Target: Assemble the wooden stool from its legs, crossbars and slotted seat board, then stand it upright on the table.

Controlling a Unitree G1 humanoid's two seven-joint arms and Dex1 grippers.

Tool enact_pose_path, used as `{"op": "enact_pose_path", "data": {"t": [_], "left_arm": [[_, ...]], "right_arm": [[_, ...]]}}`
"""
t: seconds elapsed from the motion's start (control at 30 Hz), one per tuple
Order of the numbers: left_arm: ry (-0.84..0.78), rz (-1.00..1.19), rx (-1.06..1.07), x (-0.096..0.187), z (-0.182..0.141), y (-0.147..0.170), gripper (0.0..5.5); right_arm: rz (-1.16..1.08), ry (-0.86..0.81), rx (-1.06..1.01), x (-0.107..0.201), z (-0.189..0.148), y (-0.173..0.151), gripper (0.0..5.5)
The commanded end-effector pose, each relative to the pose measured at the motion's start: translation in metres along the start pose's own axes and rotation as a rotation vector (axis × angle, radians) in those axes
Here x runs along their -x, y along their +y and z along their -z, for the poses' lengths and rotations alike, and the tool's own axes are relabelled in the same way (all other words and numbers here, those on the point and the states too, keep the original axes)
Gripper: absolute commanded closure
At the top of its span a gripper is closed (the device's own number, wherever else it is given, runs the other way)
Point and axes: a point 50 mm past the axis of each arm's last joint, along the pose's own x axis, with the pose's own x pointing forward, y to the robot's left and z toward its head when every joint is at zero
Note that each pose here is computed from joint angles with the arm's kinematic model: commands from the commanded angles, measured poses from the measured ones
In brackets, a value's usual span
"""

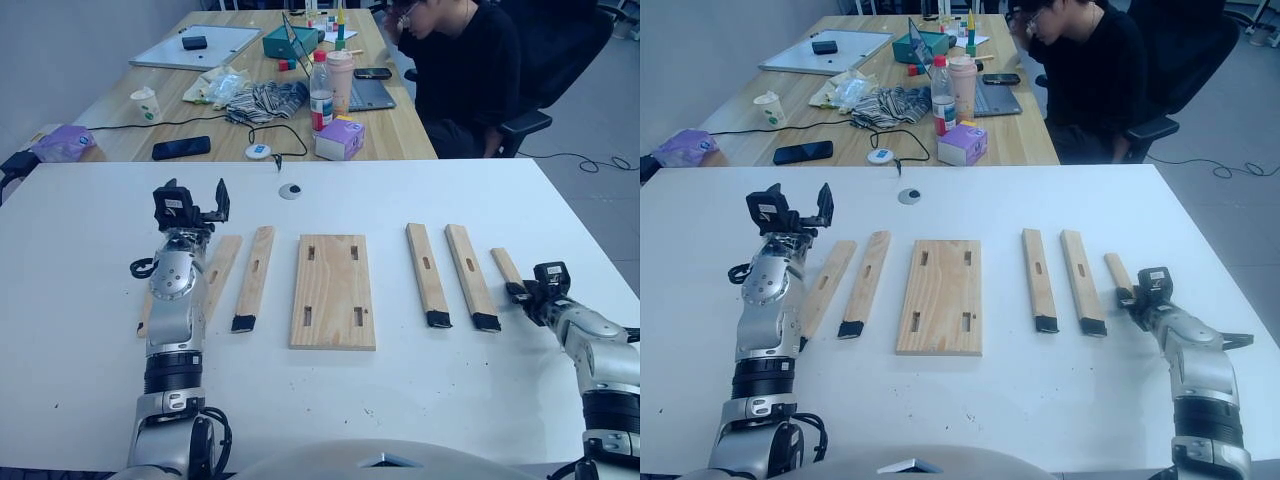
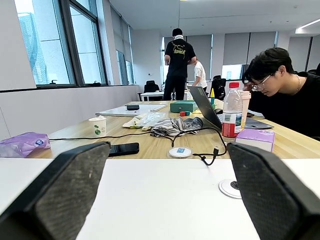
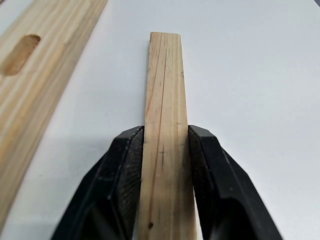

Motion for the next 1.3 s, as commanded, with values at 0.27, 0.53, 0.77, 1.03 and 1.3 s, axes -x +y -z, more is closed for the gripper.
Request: {"op": "enact_pose_path", "data": {"t": [0.27,0.53,0.77,1.03,1.3], "left_arm": [[0.306,0.667,0.769,0.007,-0.038,-0.079,1.22],[0.382,0.797,1.130,0.028,-0.044,-0.104,1.22],[0.403,0.741,1.177,0.018,-0.043,-0.116,1.22],[0.371,0.726,1.182,0.012,-0.047,-0.116,1.22],[0.364,0.760,1.195,0.014,-0.050,-0.119,2.05]], "right_arm": [[-0.524,-0.883,0.279,0.021,-0.145,0.144,4.21],[-0.625,-0.879,0.264,0.021,-0.141,0.175,4.21],[-0.714,-0.835,0.276,0.024,-0.133,0.196,4.21],[-0.768,-0.804,0.279,0.029,-0.127,0.208,4.21],[-0.771,-0.795,0.272,0.030,-0.125,0.210,4.21]]}}
